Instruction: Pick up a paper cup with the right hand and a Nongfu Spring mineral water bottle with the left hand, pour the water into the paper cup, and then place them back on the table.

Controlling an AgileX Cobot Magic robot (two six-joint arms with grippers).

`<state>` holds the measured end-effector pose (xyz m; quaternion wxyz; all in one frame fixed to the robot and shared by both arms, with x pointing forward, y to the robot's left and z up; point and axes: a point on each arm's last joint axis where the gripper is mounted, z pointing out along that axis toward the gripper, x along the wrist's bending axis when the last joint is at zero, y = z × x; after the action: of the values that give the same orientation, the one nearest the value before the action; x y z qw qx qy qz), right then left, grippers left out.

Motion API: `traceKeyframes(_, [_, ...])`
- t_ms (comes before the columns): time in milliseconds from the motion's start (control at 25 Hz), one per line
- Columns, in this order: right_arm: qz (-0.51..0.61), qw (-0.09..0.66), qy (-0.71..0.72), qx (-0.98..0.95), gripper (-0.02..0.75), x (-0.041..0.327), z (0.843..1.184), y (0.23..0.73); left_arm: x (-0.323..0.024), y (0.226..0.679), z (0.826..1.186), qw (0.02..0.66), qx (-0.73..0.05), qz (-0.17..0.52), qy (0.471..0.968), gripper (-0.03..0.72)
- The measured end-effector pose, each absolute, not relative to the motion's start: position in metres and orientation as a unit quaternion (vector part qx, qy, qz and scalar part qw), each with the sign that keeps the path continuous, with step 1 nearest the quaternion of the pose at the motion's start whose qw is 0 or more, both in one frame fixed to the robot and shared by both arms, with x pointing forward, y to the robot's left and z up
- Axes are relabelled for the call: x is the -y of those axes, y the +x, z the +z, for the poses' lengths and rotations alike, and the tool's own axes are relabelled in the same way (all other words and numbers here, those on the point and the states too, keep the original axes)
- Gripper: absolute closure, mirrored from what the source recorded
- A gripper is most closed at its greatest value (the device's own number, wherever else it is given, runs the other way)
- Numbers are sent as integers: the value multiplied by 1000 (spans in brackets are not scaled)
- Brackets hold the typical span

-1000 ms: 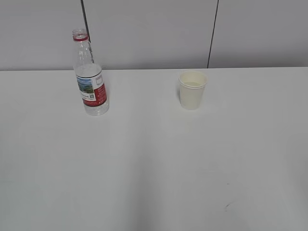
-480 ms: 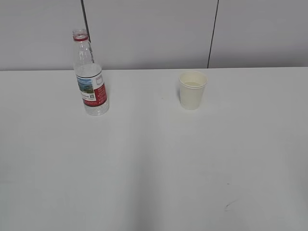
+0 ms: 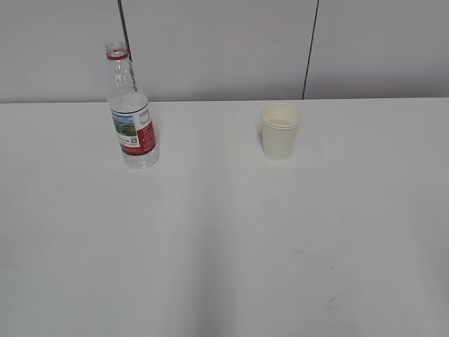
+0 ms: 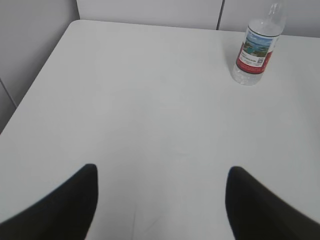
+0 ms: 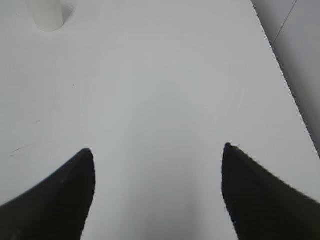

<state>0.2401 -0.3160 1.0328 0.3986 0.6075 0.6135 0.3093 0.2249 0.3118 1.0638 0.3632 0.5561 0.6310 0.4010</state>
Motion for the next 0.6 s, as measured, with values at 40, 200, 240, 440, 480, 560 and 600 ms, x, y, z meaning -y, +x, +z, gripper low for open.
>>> traceKeyframes(40, [309,399,608,-614,156,316,1033,240,-312,225,1064,363,-631,401,556,211])
traceKeyframes(200, [309,399,608,-614,156,316,1033,240,-312,225,1064,363,-631,401,556,211])
traceKeyframes(240, [309,399,608,-614,156,316,1033,240,-312,225,1064,363,-631,401,556,211])
traceKeyframes(440, [309,399,608,-614,156,316,1033,240,-312,225,1064,363,-631,401,556,216])
traceKeyframes(480, [309,399,608,-614,156,316,1033,240,-312,225,1064,363,-631,401,556,218])
traceKeyframes(560, [309,399,608,-614,156,316,1033,240,-312,225,1064,363,-631,401,556,218])
traceKeyframes(600, [309,399,608,-614,156,316,1033,240,-312,225,1064,363,-631,401,556,218])
